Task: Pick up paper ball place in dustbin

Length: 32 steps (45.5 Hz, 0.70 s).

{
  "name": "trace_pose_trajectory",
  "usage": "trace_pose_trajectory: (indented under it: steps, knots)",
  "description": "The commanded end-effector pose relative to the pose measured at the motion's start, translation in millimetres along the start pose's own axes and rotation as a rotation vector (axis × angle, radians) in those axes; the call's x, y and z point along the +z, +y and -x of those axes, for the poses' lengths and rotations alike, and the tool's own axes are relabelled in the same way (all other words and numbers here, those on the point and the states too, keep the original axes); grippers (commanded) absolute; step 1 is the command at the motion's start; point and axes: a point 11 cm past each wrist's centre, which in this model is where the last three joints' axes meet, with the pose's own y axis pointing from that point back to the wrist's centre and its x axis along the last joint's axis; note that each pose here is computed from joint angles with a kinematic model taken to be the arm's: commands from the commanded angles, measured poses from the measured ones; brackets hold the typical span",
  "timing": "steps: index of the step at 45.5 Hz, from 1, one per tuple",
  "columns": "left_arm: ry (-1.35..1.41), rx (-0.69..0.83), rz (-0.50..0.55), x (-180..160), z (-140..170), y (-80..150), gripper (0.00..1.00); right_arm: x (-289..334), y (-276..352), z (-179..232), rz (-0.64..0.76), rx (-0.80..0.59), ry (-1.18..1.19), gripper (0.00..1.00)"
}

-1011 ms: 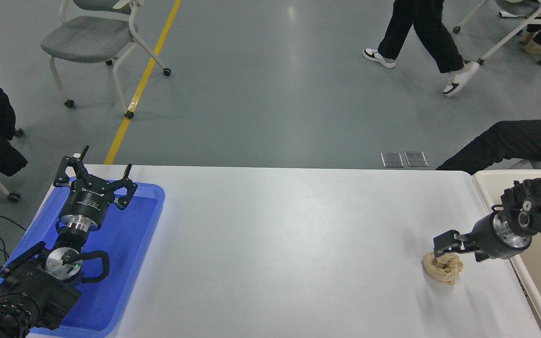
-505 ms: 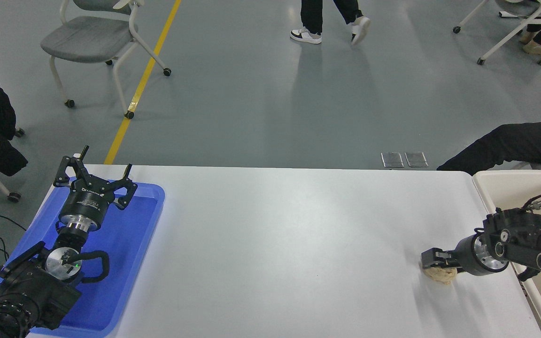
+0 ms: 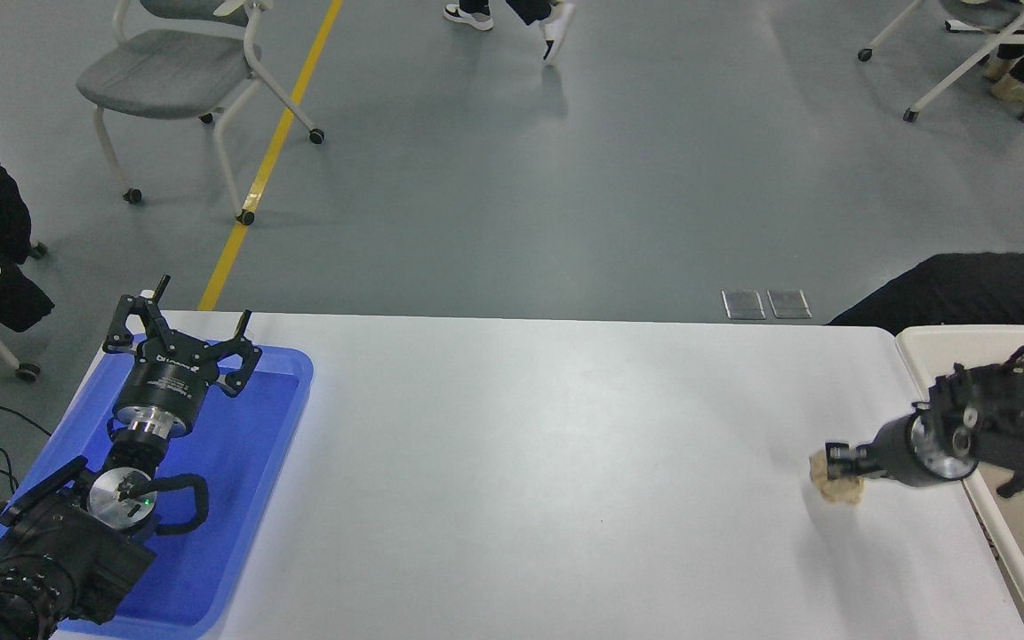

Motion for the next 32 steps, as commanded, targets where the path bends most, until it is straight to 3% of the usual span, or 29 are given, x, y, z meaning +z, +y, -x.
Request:
trace_pose_trajectory:
  steps: [1,17,32]
  knots:
    - [-0.001,0.001,0.0,0,0,0,1.0,14,100,-39,0.096,0.03,0.103,0.0]
    - [-0.002,0.003,0.002,2,-1,1,1.0,-13,221,-58,0.168,0.024,0.147,0.0]
    - [-0.002,0.003,0.002,2,-1,1,1.0,-22,246,-60,0.199,0.024,0.131,0.0]
